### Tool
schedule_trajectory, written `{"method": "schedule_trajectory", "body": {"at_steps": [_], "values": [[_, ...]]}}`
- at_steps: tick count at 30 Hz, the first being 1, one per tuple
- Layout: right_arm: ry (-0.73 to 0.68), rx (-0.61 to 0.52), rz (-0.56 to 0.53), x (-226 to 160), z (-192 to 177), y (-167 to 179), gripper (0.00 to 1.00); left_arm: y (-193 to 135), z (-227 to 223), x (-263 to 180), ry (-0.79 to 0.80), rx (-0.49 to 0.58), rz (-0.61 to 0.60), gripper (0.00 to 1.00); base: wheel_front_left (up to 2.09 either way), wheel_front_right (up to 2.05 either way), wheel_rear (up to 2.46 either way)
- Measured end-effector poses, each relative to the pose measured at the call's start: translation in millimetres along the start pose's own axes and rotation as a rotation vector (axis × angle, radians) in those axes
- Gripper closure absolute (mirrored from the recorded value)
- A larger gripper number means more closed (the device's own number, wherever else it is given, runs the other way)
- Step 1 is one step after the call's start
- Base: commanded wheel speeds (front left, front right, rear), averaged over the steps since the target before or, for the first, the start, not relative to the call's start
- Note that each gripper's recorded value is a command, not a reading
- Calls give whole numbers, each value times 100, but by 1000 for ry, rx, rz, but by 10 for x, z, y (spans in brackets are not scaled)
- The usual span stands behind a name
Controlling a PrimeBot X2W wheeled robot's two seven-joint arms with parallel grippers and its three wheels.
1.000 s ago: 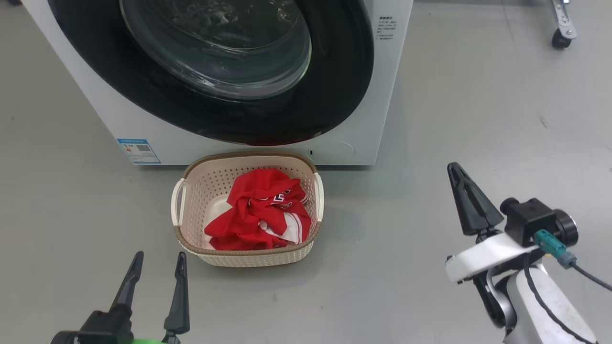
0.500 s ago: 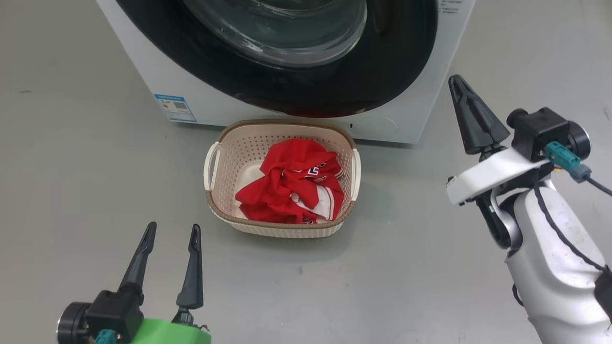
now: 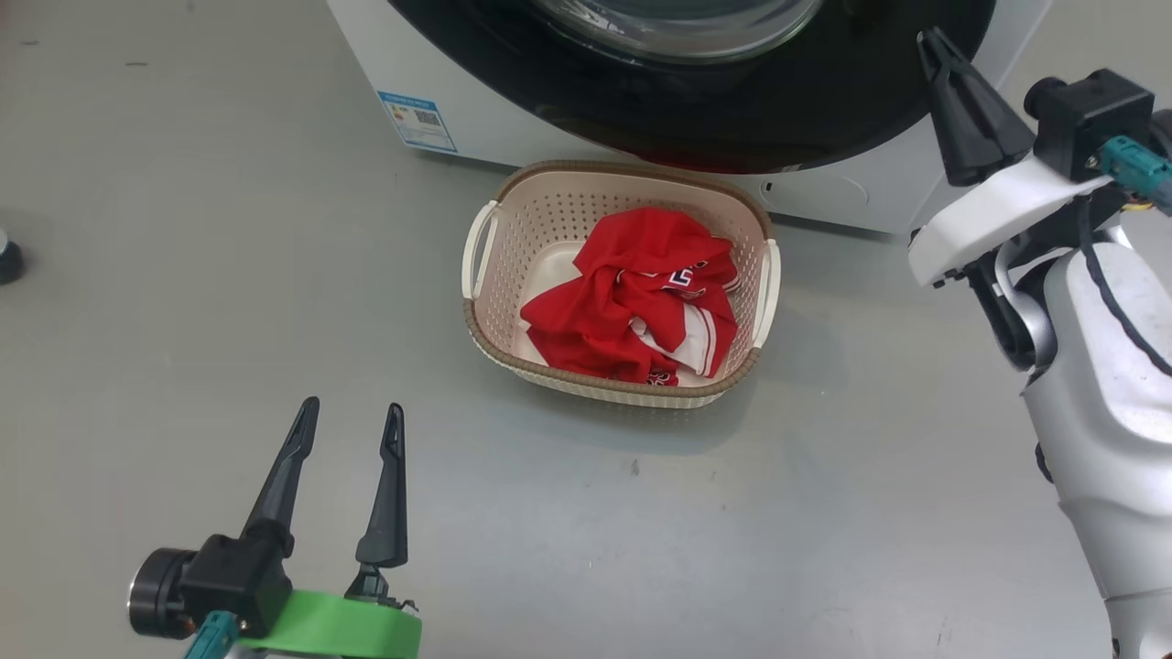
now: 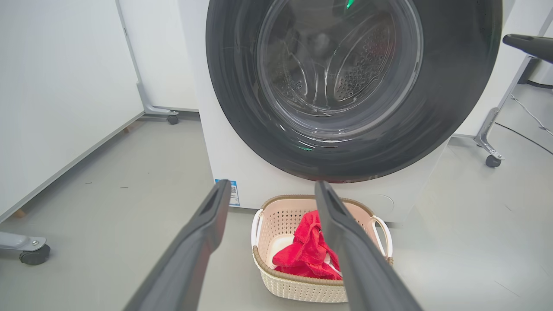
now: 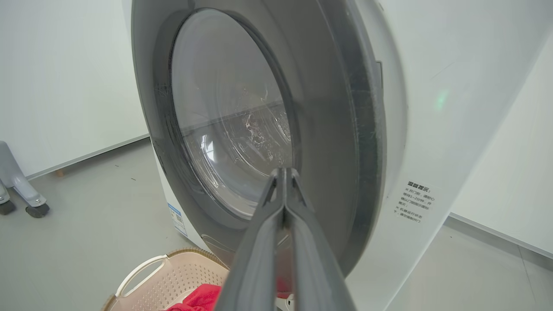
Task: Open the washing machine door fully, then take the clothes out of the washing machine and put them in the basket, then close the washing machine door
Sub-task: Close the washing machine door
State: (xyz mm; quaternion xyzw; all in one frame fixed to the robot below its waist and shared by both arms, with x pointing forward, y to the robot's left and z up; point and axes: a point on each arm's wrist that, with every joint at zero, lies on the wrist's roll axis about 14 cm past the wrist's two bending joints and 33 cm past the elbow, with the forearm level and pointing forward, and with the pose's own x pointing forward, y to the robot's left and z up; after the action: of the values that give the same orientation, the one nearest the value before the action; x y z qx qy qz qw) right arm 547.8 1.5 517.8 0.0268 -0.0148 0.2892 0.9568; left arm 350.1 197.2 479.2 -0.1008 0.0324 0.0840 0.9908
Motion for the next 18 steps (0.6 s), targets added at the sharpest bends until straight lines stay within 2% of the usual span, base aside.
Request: {"method": "schedule_trajectory", "body": {"at_steps": [13,18], "values": [[52,4,0,326,-254,-150,100,113,-117,64,26,9,42,0,0,0,0],[40,9,-1,405,-212,-192,100,99,-143,82,33,9,38,0,0,0,0]]}}
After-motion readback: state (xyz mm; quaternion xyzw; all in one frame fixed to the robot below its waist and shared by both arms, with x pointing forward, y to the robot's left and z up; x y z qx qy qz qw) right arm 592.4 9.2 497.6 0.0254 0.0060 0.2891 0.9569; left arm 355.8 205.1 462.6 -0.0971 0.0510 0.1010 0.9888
